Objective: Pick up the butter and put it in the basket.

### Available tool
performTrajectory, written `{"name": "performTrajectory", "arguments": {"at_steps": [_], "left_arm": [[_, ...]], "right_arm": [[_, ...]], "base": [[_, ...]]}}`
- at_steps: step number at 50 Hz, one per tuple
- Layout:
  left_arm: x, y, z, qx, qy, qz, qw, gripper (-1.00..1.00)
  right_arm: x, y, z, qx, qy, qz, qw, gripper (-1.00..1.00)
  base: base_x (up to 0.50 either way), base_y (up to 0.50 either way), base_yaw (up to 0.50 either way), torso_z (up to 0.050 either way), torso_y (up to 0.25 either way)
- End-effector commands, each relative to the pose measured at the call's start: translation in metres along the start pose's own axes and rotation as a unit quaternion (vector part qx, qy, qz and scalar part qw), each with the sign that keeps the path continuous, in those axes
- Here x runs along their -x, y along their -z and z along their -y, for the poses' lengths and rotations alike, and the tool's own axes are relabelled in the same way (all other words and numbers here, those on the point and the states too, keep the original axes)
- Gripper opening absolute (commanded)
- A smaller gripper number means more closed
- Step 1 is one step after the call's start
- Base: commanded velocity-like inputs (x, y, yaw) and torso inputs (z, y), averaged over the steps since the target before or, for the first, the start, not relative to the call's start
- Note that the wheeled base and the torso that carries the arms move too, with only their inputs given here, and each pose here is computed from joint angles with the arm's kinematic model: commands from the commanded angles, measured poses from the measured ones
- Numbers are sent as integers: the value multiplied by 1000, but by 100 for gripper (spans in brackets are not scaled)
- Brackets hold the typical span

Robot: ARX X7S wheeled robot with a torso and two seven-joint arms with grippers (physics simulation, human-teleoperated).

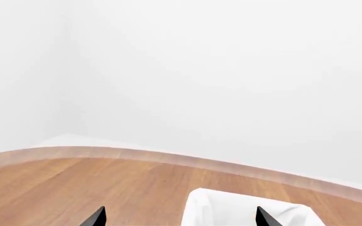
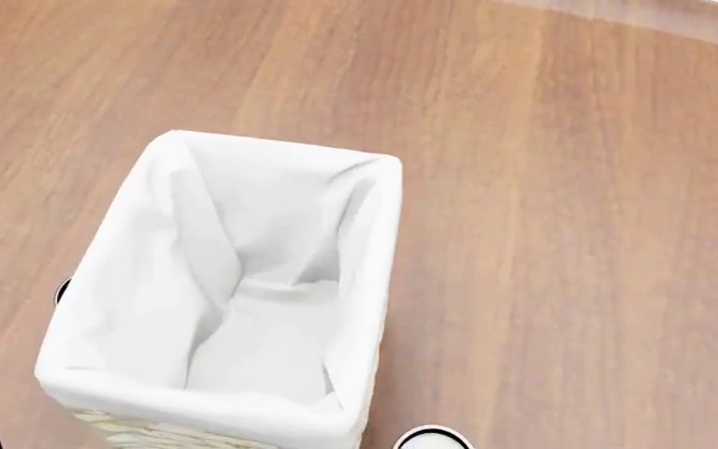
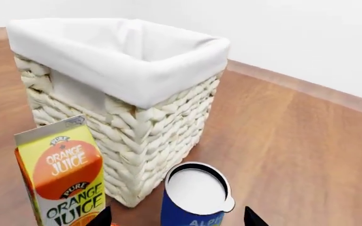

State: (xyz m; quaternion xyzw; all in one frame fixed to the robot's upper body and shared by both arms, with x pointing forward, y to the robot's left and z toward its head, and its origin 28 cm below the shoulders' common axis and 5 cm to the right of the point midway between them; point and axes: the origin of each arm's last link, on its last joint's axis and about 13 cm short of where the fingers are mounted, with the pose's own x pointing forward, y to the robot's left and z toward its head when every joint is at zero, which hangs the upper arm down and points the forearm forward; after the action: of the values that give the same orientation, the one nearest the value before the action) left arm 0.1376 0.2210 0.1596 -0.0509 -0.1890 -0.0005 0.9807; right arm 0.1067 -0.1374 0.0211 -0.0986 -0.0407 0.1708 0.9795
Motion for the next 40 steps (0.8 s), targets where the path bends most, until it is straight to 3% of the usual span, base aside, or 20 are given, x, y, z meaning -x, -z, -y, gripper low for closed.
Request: {"name": "performTrajectory", "arguments": {"at_steps": [1,11,18,25,40], "left_arm": [[-2,0,-1,22,16,12,1000,100],[-2,-1,-1,24,15,14,1000,100],[-2,-1,-1,24,14,14,1000,100],[-2,-1,-1,24,14,15,999,100],[-1,-3,-2,23,12,18,999,100]], "right_arm": [[4,11,-1,-14,-23,-19,999,100],[0,17,-6,-41,-55,-42,997,100],[-5,20,-4,-32,-59,-64,996,100],[-10,19,-4,-9,-68,-140,988,100],[-14,-6,-11,2,-115,-140,984,100]], "base": [[0,0,0,0,0],[0,0,0,0,0],[0,0,0,0,0],[0,0,0,0,0],[0,0,0,0,0]]}}
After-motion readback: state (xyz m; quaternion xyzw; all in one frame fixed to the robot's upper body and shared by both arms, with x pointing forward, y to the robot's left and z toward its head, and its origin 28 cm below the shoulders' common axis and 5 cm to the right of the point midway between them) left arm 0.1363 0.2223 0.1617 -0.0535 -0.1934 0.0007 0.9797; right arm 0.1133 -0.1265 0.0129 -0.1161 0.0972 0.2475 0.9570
